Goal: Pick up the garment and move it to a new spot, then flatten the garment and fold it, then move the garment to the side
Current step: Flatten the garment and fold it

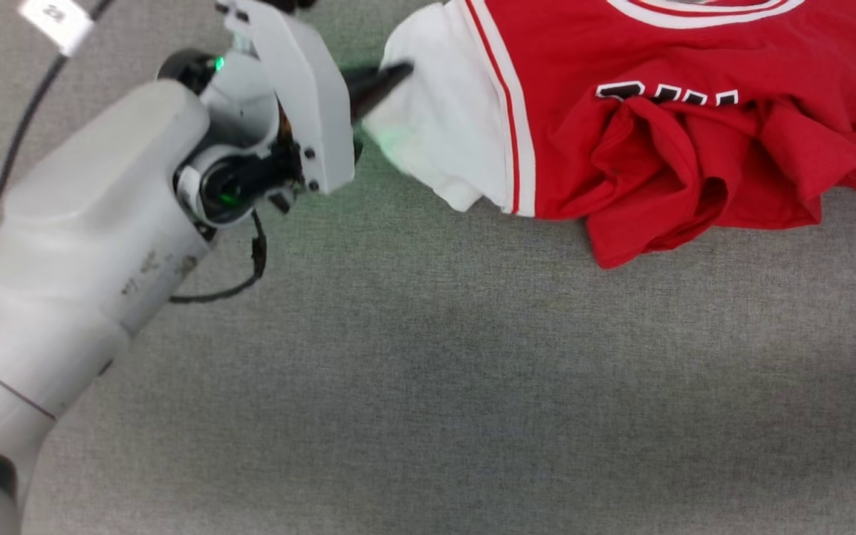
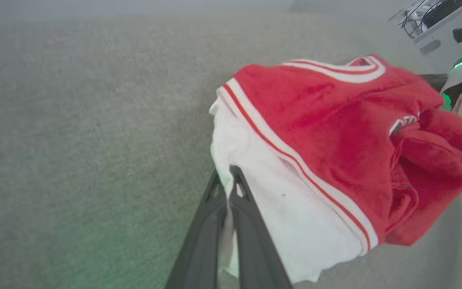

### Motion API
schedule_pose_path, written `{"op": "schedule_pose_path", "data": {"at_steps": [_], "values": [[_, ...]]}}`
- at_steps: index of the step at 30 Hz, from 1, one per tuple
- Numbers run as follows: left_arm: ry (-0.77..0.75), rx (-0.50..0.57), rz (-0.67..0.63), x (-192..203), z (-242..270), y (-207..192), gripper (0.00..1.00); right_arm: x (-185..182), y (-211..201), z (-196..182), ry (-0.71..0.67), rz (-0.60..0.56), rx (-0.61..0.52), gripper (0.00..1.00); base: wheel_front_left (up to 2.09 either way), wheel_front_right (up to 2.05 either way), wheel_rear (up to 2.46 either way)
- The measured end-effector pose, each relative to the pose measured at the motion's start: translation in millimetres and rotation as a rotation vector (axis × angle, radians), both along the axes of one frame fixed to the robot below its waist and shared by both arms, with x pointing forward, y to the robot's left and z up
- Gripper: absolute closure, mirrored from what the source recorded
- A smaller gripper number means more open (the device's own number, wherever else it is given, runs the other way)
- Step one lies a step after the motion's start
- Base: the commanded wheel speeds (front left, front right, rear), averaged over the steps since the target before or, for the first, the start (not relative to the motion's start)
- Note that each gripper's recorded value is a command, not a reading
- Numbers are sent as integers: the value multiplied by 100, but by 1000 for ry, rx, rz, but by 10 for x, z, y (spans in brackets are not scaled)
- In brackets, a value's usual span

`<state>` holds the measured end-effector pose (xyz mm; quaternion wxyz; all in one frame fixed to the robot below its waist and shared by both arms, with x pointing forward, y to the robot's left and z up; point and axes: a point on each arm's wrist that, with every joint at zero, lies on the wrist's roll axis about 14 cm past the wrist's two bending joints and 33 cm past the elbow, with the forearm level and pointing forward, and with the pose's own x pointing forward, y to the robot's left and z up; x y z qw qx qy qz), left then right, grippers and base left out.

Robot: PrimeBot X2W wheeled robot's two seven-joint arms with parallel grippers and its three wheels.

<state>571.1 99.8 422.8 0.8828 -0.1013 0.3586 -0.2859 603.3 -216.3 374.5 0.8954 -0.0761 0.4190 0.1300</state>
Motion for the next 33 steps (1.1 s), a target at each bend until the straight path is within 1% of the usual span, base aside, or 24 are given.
{"op": "schedule_pose_path", "data": {"at_steps": [3, 6, 8, 10, 14, 16, 18, 19, 21, 25, 27, 29, 31, 33], "values": [[-106, -65, 42, 134, 307, -2, 100, 85, 56, 157, -85, -5, 42, 100, 0, 0, 0], [-232, -97, 113, 302, 626, 144, 100, 259, 139, 480, -227, -10, 95, 100, 0, 0, 0], [-347, -108, 178, 467, 903, 303, 100, 484, 38, 926, -395, -49, 119, 100, 0, 0, 0], [-431, -127, 227, 603, 1156, 399, 100, 656, -139, 1352, -549, -98, 117, 100, 0, 0, 0], [-581, -148, 314, 849, 1569, 550, 100, 867, -283, 1982, -769, -179, 154, 100, 0, 0, 0], [-674, -176, 374, 984, 1874, 661, 100, 960, -334, 2349, -883, -215, 176, 100, 0, 0, 0], [-765, -239, 444, 1094, 2234, 761, 100, 1019, -359, 2678, -983, -247, 205, 100, 0, 0, 0], [-801, -246, 465, 1131, 2381, 809, 100, 1035, -351, 2817, -1024, -259, 222, 100, 0, 0, 0], [-868, -254, 489, 1173, 2656, 866, 100, 1045, -335, 3119, -1109, -272, 245, 100, 0, 0, 0], [-950, -330, 509, 1143, 3114, 845, 100, 989, -269, 3738, -1274, -273, 293, 100, 0, 0, 0], [-982, -377, 511, 1094, 3306, 836, 100, 962, -221, 3880, -1309, -266, 305, 100, 0, 0, 0], [-1001, -415, 511, 1035, 3420, 837, 100, 961, -128, 3889, -1305, -252, 314, 100, 0, 0, 0], [-993, -439, 504, 985, 3377, 816, 100, 968, -28, 3823, -1283, -228, 307, 100, 0, 0, 0], [-939, -479, 509, 929, 3172, 791, 100, 956, 25, 3640, -1250, -206, 285, 100, 0, 0, 0]]}}
